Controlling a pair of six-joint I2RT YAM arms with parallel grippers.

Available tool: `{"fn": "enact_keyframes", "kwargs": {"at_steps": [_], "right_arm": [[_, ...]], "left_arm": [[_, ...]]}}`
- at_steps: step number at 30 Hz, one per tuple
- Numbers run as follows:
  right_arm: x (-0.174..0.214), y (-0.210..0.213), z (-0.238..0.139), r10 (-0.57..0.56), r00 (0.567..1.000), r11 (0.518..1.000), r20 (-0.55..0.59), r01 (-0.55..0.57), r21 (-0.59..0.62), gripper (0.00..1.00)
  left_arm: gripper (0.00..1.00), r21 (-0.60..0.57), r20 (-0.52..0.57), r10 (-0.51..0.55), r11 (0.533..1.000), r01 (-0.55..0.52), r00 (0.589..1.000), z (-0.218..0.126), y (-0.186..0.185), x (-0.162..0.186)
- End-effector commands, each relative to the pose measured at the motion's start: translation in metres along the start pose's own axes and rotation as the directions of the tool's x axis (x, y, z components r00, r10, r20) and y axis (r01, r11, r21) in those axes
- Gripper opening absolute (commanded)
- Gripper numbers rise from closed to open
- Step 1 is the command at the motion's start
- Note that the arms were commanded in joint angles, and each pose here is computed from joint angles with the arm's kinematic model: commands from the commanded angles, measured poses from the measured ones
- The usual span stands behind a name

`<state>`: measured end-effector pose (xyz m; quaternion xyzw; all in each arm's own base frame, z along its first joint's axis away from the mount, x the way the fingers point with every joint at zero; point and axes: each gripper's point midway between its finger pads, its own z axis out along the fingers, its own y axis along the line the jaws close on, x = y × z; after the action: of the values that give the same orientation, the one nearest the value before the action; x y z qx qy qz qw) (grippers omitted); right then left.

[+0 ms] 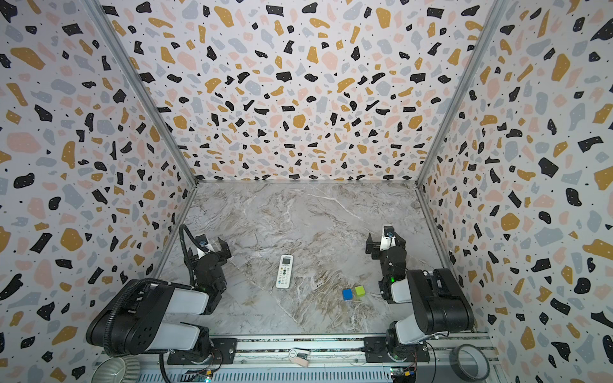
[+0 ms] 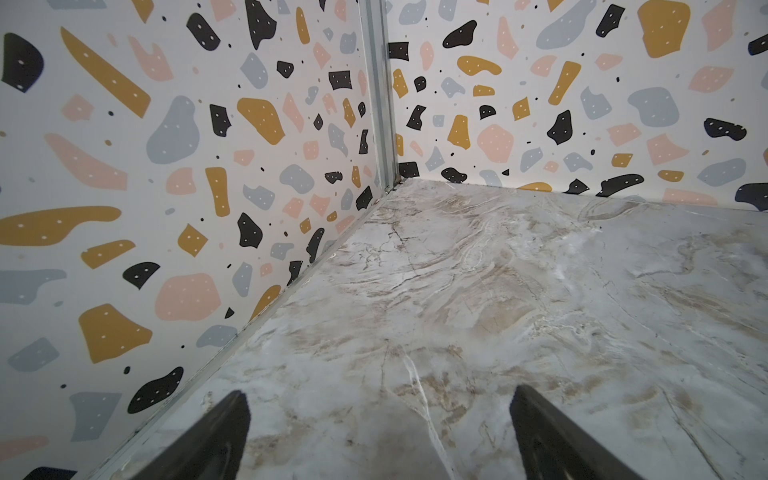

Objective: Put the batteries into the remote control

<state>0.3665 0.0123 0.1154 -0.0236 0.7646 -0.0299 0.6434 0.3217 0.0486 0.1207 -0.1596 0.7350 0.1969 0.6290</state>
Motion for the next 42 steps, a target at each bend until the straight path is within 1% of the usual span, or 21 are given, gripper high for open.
{"fn": "enact_keyframes", "kwargs": {"at_steps": [1, 11, 14, 15, 18, 20, 22, 23, 24, 25, 38, 42], "right_arm": [[-0.007, 0.001, 0.002, 0.007, 1.000, 1.000, 0.017, -0.007, -0.001, 0.99], [-0.008, 0.000, -0.001, 0.002, 1.000, 1.000, 0.027, -0.002, 0.011, 0.99], [-0.016, 0.010, -0.014, -0.046, 0.995, 0.999, 0.088, 0.045, 0.018, 0.99], [-0.018, 0.010, -0.015, -0.045, 0.994, 0.999, 0.101, 0.043, 0.020, 0.99], [-0.008, 0.005, 0.000, -0.015, 1.000, 1.000, 0.027, 0.015, 0.008, 0.99], [-0.010, 0.004, -0.006, -0.025, 0.999, 1.000, 0.045, 0.024, 0.017, 0.99], [-0.017, 0.006, -0.014, -0.035, 0.995, 0.999, 0.094, 0.032, 0.028, 0.99], [-0.016, 0.004, -0.009, -0.026, 0.996, 0.999, 0.082, 0.023, 0.039, 0.99], [-0.009, 0.003, -0.002, -0.012, 0.999, 0.999, 0.034, 0.011, 0.035, 0.99], [-0.008, -0.001, 0.001, 0.006, 1.000, 1.000, 0.022, -0.007, 0.023, 0.99], [-0.008, -0.002, -0.002, 0.007, 1.000, 1.000, 0.029, -0.008, 0.025, 0.99], [-0.008, 0.006, 0.001, -0.008, 1.000, 0.999, 0.025, 0.008, -0.031, 0.99]], "left_arm": [[1.00, -0.001, 0.059, -0.063, 0.998, 0.063, 0.996, 0.001, 0.001, -0.018], [0.99, 0.000, 0.060, -0.063, 0.998, 0.063, 0.996, 0.001, 0.000, -0.019], [0.99, 0.000, 0.060, -0.063, 0.998, 0.063, 0.996, 0.001, 0.001, -0.019], [0.99, 0.000, 0.060, -0.063, 0.998, 0.064, 0.996, 0.001, 0.001, -0.019], [0.99, 0.001, 0.059, -0.063, 0.998, 0.063, 0.996, 0.001, 0.001, -0.018], [1.00, 0.000, 0.060, -0.063, 0.998, 0.063, 0.996, 0.001, 0.001, -0.019], [0.99, 0.000, 0.059, -0.064, 0.998, 0.064, 0.996, 0.001, 0.001, -0.018], [1.00, 0.000, 0.060, -0.063, 0.998, 0.063, 0.996, 0.001, 0.001, -0.019], [0.99, -0.001, 0.058, -0.062, 0.998, 0.062, 0.996, 0.001, 0.001, -0.018], [0.99, 0.000, 0.060, -0.063, 0.998, 0.063, 0.996, 0.001, 0.001, -0.019], [0.99, 0.001, 0.060, -0.064, 0.998, 0.064, 0.996, 0.001, 0.000, -0.019], [0.99, 0.001, 0.059, -0.062, 0.998, 0.063, 0.996, 0.001, 0.000, -0.018]]}}
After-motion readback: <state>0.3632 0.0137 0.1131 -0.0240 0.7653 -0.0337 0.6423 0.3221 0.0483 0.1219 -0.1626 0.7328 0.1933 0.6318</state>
